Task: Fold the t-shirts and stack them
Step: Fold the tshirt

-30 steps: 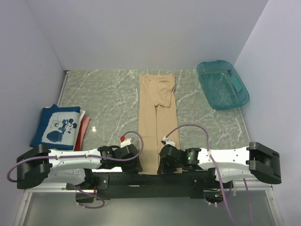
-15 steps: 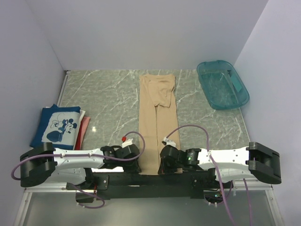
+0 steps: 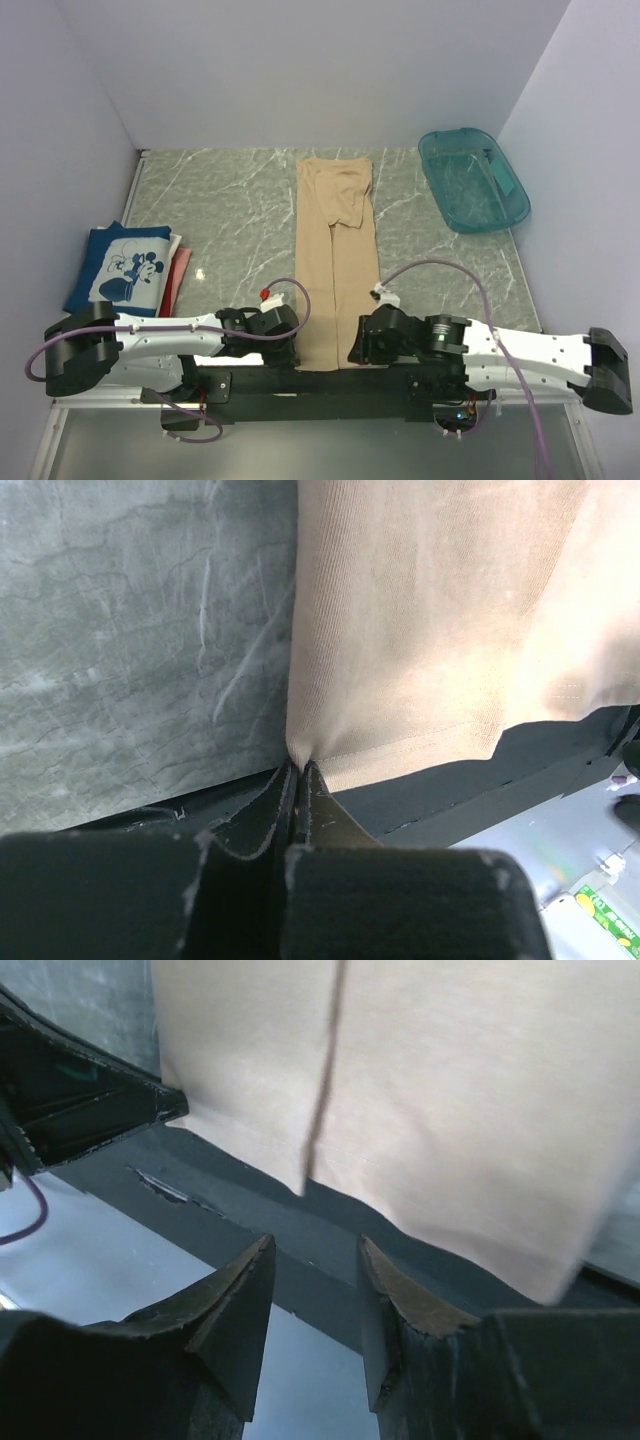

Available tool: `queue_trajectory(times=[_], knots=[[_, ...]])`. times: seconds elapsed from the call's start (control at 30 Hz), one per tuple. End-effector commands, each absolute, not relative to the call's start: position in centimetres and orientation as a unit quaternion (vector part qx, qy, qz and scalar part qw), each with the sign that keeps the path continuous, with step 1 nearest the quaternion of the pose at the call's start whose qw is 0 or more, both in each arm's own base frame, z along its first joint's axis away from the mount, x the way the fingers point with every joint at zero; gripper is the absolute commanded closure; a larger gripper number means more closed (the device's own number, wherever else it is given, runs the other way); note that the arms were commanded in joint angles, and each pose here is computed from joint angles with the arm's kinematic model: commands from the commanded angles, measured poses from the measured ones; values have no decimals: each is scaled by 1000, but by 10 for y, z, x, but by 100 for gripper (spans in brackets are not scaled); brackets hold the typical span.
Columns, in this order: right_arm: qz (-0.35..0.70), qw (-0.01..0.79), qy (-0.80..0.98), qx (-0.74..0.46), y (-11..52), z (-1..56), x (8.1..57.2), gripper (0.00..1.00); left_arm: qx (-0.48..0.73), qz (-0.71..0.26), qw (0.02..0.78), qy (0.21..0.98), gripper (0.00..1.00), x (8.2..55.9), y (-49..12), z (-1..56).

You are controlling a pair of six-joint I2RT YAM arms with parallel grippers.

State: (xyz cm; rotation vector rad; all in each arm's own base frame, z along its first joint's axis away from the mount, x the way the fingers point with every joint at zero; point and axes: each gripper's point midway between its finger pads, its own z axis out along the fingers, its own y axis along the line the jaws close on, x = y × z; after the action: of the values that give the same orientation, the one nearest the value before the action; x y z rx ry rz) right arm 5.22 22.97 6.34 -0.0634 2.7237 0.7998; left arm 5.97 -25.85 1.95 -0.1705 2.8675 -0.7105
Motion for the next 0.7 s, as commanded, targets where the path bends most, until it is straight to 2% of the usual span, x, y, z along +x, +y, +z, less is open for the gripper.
queue_trajectory(times=[0.0,0.17,0.2,0.67], knots=[[229,159,960,26,187,45,57,56,-50,-243,107,963,99,65,-263,29],[244,136,958,68,161,29,55,70,-50,-245,108,962,99,66,-265,31],[256,135,955,72,159,28,54,70,-50,-244,108,962,99,66,-264,30],[230,134,960,89,138,20,55,59,-51,-241,109,963,99,67,-264,32]])
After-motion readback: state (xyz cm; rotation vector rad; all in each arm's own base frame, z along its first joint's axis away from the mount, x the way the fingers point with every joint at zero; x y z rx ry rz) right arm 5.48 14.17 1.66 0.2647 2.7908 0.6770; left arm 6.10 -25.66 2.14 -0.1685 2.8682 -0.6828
